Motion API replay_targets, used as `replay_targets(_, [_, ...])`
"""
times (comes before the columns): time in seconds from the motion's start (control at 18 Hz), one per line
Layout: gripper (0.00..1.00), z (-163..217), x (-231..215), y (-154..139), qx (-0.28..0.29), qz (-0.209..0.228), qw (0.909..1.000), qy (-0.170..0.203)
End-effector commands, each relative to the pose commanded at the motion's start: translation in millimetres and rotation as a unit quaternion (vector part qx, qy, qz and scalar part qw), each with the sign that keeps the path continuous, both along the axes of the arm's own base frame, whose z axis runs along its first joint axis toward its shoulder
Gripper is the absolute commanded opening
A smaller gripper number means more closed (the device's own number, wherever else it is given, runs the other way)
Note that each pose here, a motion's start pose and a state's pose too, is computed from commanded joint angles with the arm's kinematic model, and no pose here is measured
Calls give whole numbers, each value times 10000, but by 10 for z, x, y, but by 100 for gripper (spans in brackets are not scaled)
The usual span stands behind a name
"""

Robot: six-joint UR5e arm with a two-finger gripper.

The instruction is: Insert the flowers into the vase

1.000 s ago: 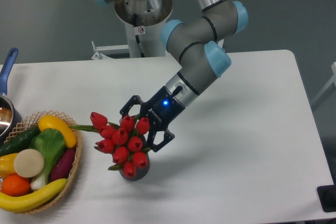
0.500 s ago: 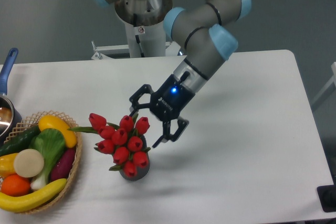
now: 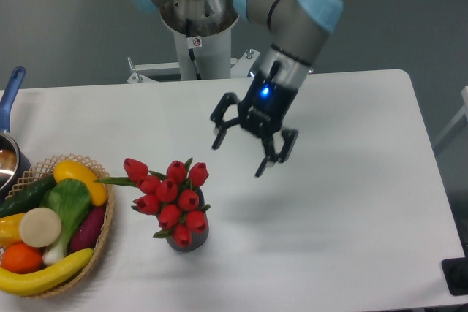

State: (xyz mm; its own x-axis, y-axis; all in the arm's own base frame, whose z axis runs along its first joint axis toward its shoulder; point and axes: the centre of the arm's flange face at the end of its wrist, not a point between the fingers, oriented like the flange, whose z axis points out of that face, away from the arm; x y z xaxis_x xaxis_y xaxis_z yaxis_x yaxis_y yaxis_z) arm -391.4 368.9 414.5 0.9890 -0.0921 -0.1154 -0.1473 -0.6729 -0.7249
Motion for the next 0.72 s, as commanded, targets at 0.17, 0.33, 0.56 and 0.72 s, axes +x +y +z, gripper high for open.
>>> replay_targets(0.17, [100, 186, 4, -159, -355, 258, 9982, 406])
replay_targets(0.33, [100, 303, 23, -295, -807, 233, 9915, 990])
replay_targets(0.56, [100, 381, 52, -487, -1643, -31, 9727, 1641])
replay_targets(0.72, [100, 408, 27, -723, -2286, -607, 9502, 2031])
